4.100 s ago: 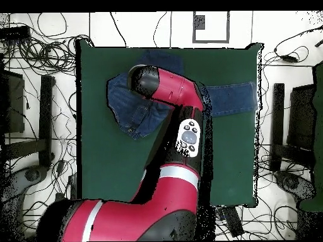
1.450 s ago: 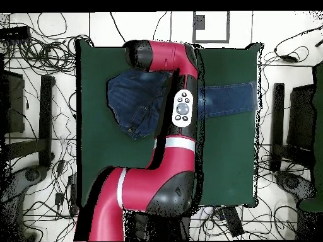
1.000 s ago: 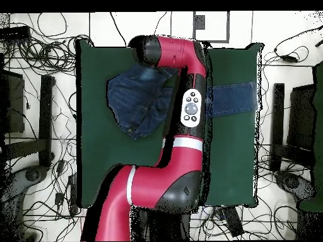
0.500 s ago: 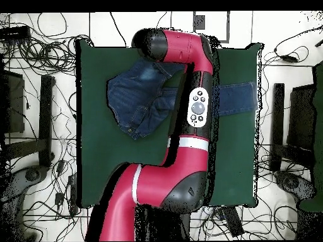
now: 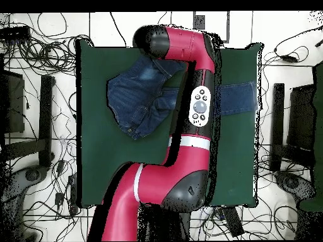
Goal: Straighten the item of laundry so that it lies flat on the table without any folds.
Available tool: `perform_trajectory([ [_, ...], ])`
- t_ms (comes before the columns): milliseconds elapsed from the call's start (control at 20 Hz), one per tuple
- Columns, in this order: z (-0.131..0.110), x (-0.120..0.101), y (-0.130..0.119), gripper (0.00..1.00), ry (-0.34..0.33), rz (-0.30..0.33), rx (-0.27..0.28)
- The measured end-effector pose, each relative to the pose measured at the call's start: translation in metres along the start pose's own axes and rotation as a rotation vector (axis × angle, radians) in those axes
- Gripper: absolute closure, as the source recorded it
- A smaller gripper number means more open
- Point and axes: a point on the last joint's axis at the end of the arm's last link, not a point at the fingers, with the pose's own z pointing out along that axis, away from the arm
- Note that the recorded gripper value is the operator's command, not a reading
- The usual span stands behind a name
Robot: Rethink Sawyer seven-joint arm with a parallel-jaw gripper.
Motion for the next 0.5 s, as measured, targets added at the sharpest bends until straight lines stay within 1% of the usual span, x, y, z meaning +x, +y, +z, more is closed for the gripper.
perform_trajectory([
  [300, 0.000, 0.004, 0.008, 1.00, 0.041, -0.023, 0.003],
  [500, 0.001, 0.010, 0.019, 1.00, 0.077, -0.033, -0.008],
])
